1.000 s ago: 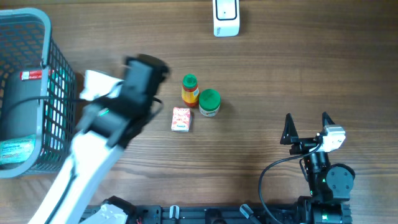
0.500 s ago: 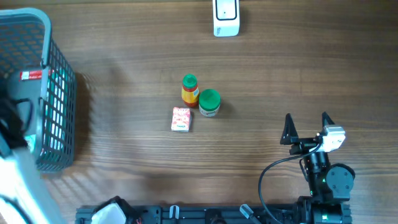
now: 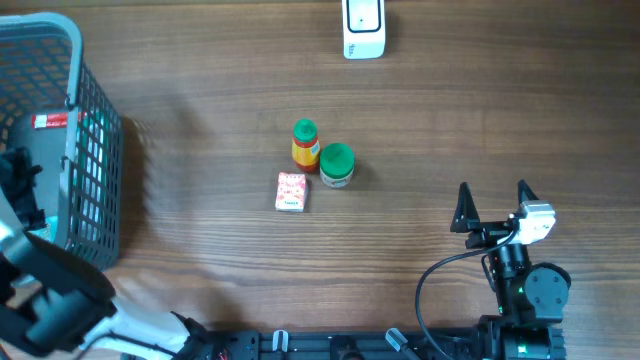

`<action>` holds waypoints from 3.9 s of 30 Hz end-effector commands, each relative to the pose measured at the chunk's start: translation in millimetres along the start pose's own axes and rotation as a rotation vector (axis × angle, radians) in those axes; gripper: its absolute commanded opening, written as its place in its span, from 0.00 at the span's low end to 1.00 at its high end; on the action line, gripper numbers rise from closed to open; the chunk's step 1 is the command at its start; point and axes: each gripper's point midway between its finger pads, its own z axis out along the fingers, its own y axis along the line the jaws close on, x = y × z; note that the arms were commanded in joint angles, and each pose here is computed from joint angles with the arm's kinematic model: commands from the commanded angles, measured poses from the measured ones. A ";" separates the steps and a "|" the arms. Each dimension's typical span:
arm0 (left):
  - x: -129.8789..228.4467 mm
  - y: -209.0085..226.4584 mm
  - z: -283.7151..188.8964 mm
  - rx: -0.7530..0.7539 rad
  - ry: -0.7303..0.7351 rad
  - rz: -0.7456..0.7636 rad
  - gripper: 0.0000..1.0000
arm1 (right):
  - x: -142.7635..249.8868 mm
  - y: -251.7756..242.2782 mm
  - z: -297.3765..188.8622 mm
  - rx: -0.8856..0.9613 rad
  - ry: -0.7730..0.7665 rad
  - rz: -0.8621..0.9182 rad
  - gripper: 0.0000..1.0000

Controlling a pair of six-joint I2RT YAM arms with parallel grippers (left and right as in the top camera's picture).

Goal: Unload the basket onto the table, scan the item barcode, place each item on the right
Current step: 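Reach left gripper into basket and grasp the green wipes pack, then carry the wipes pack with left gripper toward the white scanner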

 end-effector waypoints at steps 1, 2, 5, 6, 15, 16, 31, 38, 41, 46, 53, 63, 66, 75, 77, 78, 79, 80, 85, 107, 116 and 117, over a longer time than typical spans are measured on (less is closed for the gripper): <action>7.8 2.9 35.8 -0.074 0.045 0.031 0.84 | -1.1 1.0 -0.1 -0.004 -0.006 0.001 1.00; 8.9 4.3 43.0 -0.093 0.049 0.034 0.83 | -1.1 1.0 -0.1 -0.004 -0.006 0.002 0.99; 7.5 10.0 61.3 -0.150 0.034 0.043 0.84 | -1.1 1.0 -0.1 -0.004 -0.006 0.001 1.00; 6.2 11.3 65.7 -0.163 0.025 0.046 0.84 | -1.1 1.0 -0.1 -0.004 -0.006 0.001 1.00; -0.4 12.0 76.8 -0.186 -0.013 0.049 0.85 | -1.1 1.0 -0.1 -0.004 -0.006 0.002 1.00; -1.5 12.5 76.7 -0.190 -0.020 0.050 0.84 | -1.1 1.0 -0.1 -0.004 -0.006 0.002 1.00; -17.5 31.1 90.3 -0.289 -0.138 0.073 0.89 | -1.1 1.0 -0.1 -0.004 -0.006 0.001 1.00; -6.1 55.5 114.0 -0.338 -0.120 0.078 0.48 | -1.1 1.0 -0.1 -0.004 -0.006 0.001 1.00; 1.4 67.7 122.6 -0.360 -0.108 0.086 0.30 | -1.1 1.0 -0.1 -0.004 -0.006 0.001 1.00; 4.1 70.7 114.9 -0.364 -0.091 0.088 0.04 | -1.1 1.0 -0.1 -0.004 -0.006 0.001 1.00; -17.6 38.1 51.7 -0.241 -0.117 0.050 0.04 | -1.1 1.0 -0.1 -0.004 -0.006 0.001 1.00; -44.2 -15.6 -126.5 0.229 -0.165 -0.043 0.04 | -1.1 1.0 -0.1 -0.004 -0.006 0.001 1.00; -28.7 -27.4 -186.1 0.452 -0.125 -0.031 0.04 | -1.1 1.0 -0.1 -0.004 -0.006 0.002 1.00; 95.1 -27.9 -331.3 0.936 -0.010 0.269 0.04 | -1.1 1.0 -0.1 -0.004 -0.006 0.001 1.00; 125.2 -26.4 -344.8 0.976 0.007 0.347 0.04 | -1.1 1.0 -0.1 -0.004 -0.006 0.001 1.00; 140.4 -26.0 -349.2 0.986 0.008 0.387 0.04 | -1.0 1.0 -0.1 -0.004 -0.006 0.002 1.00; 152.0 -25.2 -351.9 0.991 0.008 0.417 0.04 | -1.1 1.0 -0.1 -0.004 -0.006 0.001 1.00; 172.6 -24.9 -353.3 0.991 0.011 0.471 0.04 | -1.1 1.0 -0.1 -0.004 -0.006 0.001 1.00; 289.1 -12.6 -348.1 0.984 0.096 0.817 0.04 | -1.1 1.0 -0.1 -0.004 -0.006 0.001 1.00; 608.1 99.3 -159.8 0.674 -0.128 1.803 0.04 | -1.1 1.0 -0.1 -0.004 -0.006 0.001 1.00; 645.5 117.1 -107.3 0.608 0.009 1.813 0.04 | -1.1 1.0 -0.1 -0.004 -0.006 0.001 1.00; 645.5 117.8 -103.5 0.596 0.013 1.796 0.04 | -1.1 1.0 -0.1 -0.004 -0.006 0.001 1.00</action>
